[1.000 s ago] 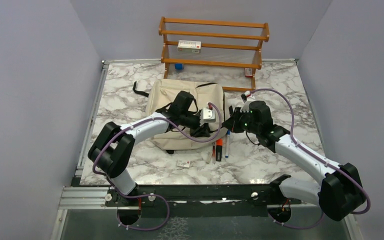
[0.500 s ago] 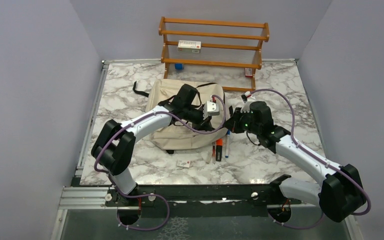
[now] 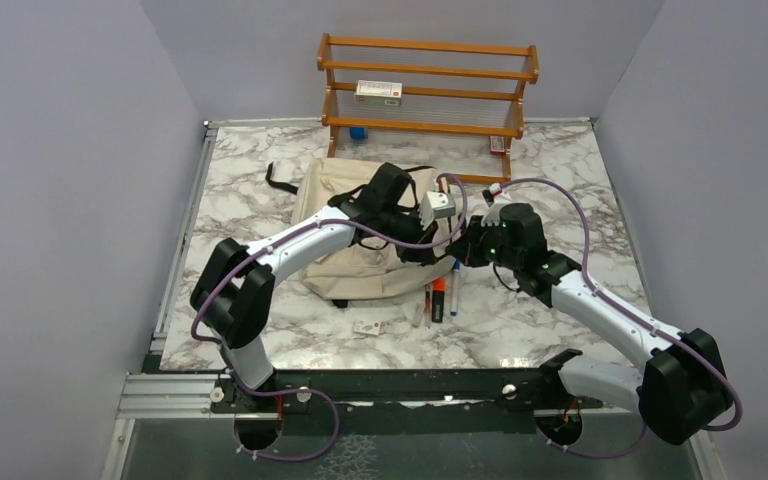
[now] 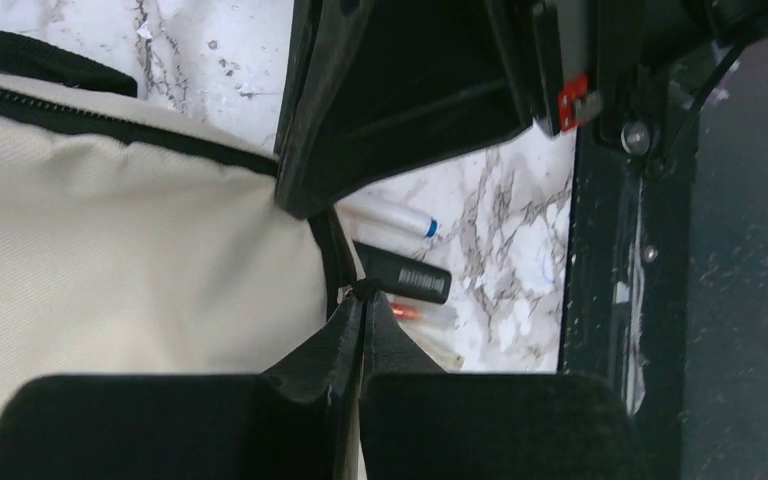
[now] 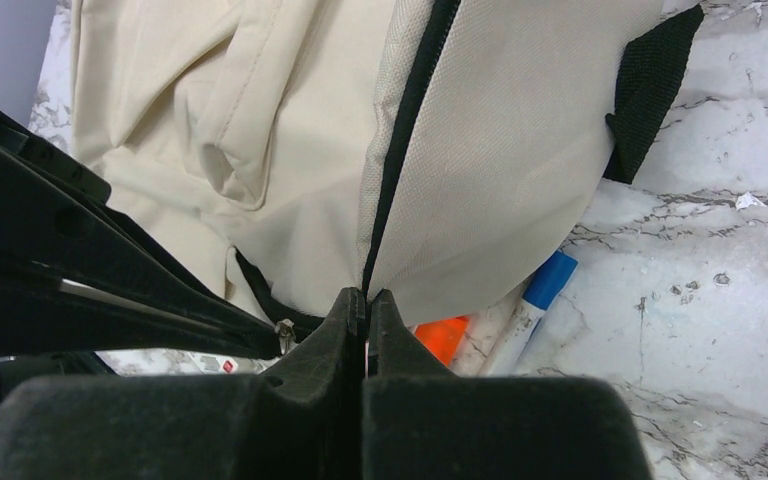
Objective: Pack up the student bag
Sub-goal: Zip the student bag at the center of the board.
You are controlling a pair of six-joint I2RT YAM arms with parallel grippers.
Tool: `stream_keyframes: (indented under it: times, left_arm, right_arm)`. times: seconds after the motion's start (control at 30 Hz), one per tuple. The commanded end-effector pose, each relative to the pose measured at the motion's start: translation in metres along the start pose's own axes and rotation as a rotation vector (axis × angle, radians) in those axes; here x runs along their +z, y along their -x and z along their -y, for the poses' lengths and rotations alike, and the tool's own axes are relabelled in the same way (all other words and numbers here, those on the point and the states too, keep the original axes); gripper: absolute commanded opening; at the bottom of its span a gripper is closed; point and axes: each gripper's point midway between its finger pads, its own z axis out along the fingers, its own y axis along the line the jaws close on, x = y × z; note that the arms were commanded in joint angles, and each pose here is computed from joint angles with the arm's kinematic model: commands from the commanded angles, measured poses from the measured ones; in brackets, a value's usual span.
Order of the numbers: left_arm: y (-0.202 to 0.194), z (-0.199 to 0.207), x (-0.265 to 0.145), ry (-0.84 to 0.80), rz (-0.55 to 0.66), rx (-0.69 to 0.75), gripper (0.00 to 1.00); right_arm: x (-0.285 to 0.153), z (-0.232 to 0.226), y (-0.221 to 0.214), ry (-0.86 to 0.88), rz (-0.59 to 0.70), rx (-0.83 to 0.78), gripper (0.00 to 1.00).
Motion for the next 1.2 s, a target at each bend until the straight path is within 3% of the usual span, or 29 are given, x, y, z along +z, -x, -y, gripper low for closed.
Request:
stream_keyframes:
  times: [0.0, 0.37, 0.6, 1.17]
  left_arm:
    - [0.017, 0.009, 0.017, -0.002, -0.008, -0.113, 0.0]
    - [0.03, 0.01, 0.033, 0.028, -0.016, -0.088, 0.0]
    - [-0.02, 0.008, 0.019, 0.127, -0.125, -0.183, 0.0]
    - [-0.099, -0.005, -0.065, 0.383, -0.23, -0.456, 0.0]
  right_arm:
    - [-0.003, 0.001, 0.008, -0.001, 0.047, -0.016, 0.0]
    - [-0.004, 0.008, 0.005, -0.036, 0.049, -0.001, 0.0]
    - [-0.008, 0.018, 0.01, -0.099, 0.079, 0.008, 0.0]
    - [-0.012, 0.036, 0.015, -0.198, 0.113, -0.002, 0.0]
